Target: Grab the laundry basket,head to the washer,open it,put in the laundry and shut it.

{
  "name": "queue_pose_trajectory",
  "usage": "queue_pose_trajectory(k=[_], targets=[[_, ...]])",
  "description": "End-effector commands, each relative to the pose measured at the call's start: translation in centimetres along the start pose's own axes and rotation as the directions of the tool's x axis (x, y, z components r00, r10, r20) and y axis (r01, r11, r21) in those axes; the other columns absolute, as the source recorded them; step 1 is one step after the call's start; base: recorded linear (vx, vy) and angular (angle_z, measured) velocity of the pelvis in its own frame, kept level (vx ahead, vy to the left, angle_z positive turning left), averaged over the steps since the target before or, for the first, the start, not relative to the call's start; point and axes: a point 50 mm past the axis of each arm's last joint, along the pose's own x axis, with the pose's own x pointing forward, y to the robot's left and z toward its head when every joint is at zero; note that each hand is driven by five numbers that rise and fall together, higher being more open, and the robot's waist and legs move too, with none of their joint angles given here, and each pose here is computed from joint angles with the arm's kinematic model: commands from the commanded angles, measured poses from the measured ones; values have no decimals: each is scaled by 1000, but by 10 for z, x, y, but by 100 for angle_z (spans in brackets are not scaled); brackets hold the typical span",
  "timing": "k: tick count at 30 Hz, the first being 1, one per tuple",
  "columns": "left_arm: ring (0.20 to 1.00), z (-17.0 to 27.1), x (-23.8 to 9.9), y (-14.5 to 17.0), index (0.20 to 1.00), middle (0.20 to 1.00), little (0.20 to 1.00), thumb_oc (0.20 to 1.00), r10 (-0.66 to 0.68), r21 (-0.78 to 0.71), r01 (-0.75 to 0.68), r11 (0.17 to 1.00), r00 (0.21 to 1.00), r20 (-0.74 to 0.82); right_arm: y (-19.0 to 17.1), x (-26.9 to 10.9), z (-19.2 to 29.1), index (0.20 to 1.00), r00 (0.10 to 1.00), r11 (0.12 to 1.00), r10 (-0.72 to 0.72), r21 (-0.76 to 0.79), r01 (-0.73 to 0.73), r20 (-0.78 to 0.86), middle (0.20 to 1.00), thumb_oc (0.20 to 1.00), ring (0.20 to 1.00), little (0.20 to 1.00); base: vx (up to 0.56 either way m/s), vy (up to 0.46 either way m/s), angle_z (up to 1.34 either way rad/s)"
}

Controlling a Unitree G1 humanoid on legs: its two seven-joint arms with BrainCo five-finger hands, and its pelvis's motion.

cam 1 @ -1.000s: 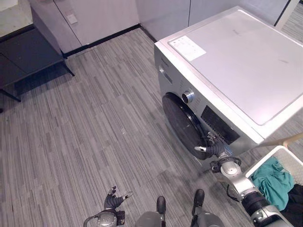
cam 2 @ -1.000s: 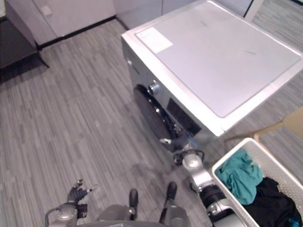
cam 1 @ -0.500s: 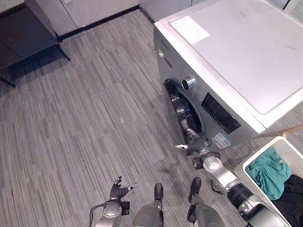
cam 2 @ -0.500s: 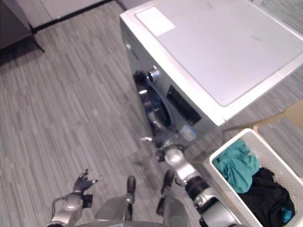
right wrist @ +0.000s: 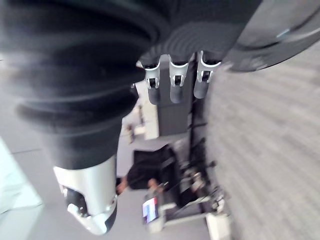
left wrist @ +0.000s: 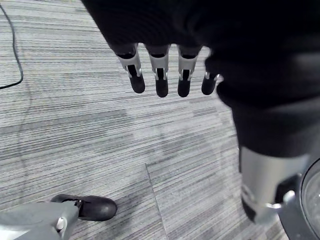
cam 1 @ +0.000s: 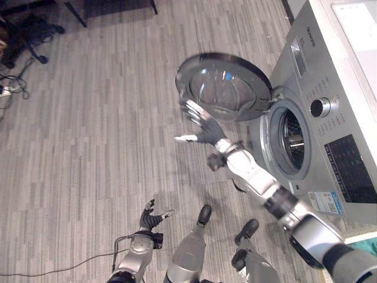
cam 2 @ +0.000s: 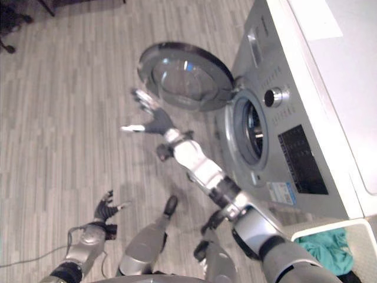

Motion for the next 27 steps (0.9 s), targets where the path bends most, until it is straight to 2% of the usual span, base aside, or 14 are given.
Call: queue_pose_trajectory(k=[1, 3, 4, 5, 6, 9, 10, 11, 16, 19, 20, 21, 27], targets=[[1000, 28, 8, -8, 1000, 1000, 1000, 1000, -9, 37, 4, 999, 994, 113, -1, -23, -2, 1000, 999, 995, 13, -97, -9, 44, 1000, 1000, 1000, 1000, -20, 46, -33], [1000, 35, 10, -10, 1000, 1000, 1000, 1000, -12, 38, 7, 999, 991, 134, -5, -34, -12, 1000, 1000, 994, 6, -105, -5, 9, 1000, 1000, 1000, 1000, -13, 35, -44], [1000, 54, 13, -11, 1000, 1000, 1000, 1000, -9, 50, -1, 999, 979, 202, -18, -59, -33, 1000, 997, 983, -32, -183, 18, -76, 1000, 1000, 1000, 1000, -18, 53, -46], [1000, 62, 15, -10, 1000, 1000, 1000, 1000, -4, 62, -11, 998, 973, 230, -22, -68, -39, 1000, 994, 977, -41, -212, 19, -100, 1000, 1000, 1000, 1000, -40, 78, -63], [1000, 86, 20, -7, 1000, 1000, 1000, 1000, 7, 101, -40, 994, 952, 306, -39, -85, -45, 1000, 989, 929, -80, -368, 29, -124, 1000, 1000, 1000, 1000, -42, 58, -53], [1000, 116, 26, -1, 1000, 1000, 1000, 1000, 33, 138, -94, 986, 921, 388, -51, -99, -51, 1000, 981, 900, -117, -435, 41, -151, 1000, 1000, 1000, 1000, -42, 38, -55], [1000, 161, 38, 23, 1000, 1000, 1000, 1000, 121, 156, -216, 964, 877, 465, -68, -123, -60, 1000, 963, 882, -172, -467, 57, -207, 1000, 1000, 1000, 1000, -57, 52, -37], [1000, 161, 38, 23, 1000, 1000, 1000, 1000, 120, 156, -215, 964, 877, 465, -68, -123, -60, 1000, 963, 882, -173, -467, 58, -206, 1000, 1000, 1000, 1000, -53, 58, -24], [1000, 217, 43, 103, 1000, 1000, 1000, 1000, 339, 187, -475, 860, 806, 486, -92, -144, -57, 1000, 949, 854, -229, -513, 89, -218, 1000, 1000, 1000, 1000, -8, 57, -42], [1000, 211, 40, 141, 1000, 1000, 1000, 1000, 449, 199, -557, 806, 795, 408, -97, -153, -56, 1000, 940, 861, -263, -492, 127, -217, 1000, 1000, 1000, 1000, 24, 73, -33], [1000, 212, 40, 141, 1000, 1000, 1000, 1000, 448, 199, -557, 806, 795, 408, -97, -153, -56, 1000, 940, 861, -263, -492, 128, -217, 1000, 1000, 1000, 1000, 46, 77, -45], [1000, 200, 37, 159, 1000, 1000, 1000, 1000, 498, 220, -586, 780, 794, 348, -100, -159, -56, 1000, 934, 868, -281, -475, 148, -222, 1000, 1000, 1000, 1000, 43, 67, -41], [1000, 178, 25, 192, 1000, 1000, 1000, 1000, 576, 261, -630, 731, 776, 259, -104, -170, -51, 1000, 927, 885, -310, -421, 200, -210, 1000, 1000, 1000, 1000, 41, 47, -11]])
